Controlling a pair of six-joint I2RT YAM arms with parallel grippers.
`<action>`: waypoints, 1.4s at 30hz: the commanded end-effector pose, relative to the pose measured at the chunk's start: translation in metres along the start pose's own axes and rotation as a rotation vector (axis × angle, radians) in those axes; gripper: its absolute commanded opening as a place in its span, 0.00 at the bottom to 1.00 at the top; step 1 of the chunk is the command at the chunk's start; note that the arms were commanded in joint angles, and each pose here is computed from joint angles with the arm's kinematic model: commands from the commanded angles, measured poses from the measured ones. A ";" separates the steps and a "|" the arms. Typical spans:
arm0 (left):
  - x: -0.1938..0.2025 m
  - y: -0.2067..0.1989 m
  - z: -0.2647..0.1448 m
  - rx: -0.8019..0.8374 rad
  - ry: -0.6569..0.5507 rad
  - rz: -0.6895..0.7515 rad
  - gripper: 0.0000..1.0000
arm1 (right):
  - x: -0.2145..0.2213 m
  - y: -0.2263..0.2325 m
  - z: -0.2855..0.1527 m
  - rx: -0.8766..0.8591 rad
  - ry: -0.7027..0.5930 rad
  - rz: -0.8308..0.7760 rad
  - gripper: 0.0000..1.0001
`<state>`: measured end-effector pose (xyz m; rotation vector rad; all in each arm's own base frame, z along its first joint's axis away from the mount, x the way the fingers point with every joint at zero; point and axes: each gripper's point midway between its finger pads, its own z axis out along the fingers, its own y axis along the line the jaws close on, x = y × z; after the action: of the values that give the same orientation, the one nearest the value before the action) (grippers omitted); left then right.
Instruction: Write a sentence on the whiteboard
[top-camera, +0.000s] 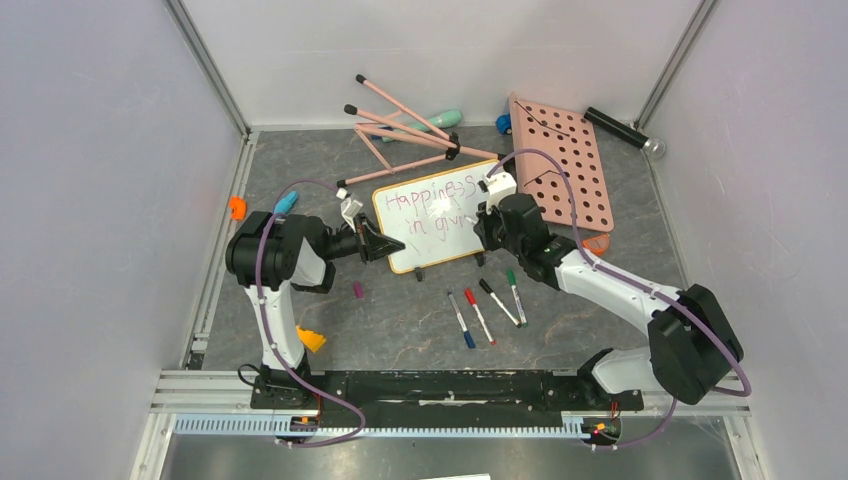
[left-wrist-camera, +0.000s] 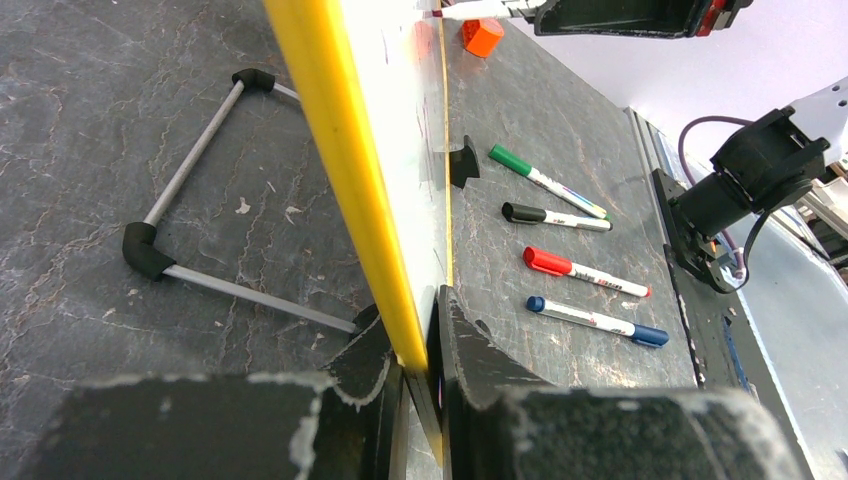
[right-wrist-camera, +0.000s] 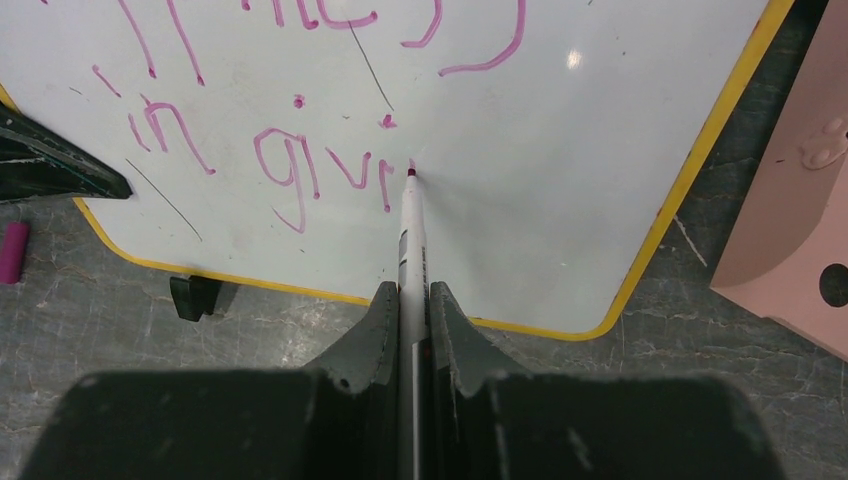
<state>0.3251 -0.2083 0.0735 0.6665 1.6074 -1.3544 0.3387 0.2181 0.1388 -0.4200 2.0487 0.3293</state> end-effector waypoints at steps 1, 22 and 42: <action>0.002 0.025 -0.004 -0.073 -0.028 0.182 0.03 | 0.008 -0.004 0.000 0.013 -0.006 0.016 0.00; 0.001 0.025 -0.004 -0.072 -0.028 0.184 0.03 | -0.028 -0.010 0.002 0.032 -0.061 0.016 0.00; 0.002 0.025 -0.004 -0.072 -0.028 0.183 0.03 | 0.016 -0.019 0.001 0.042 0.016 0.041 0.00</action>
<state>0.3255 -0.2083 0.0733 0.6620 1.6101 -1.3539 0.3399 0.2081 0.1311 -0.3890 2.0665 0.3276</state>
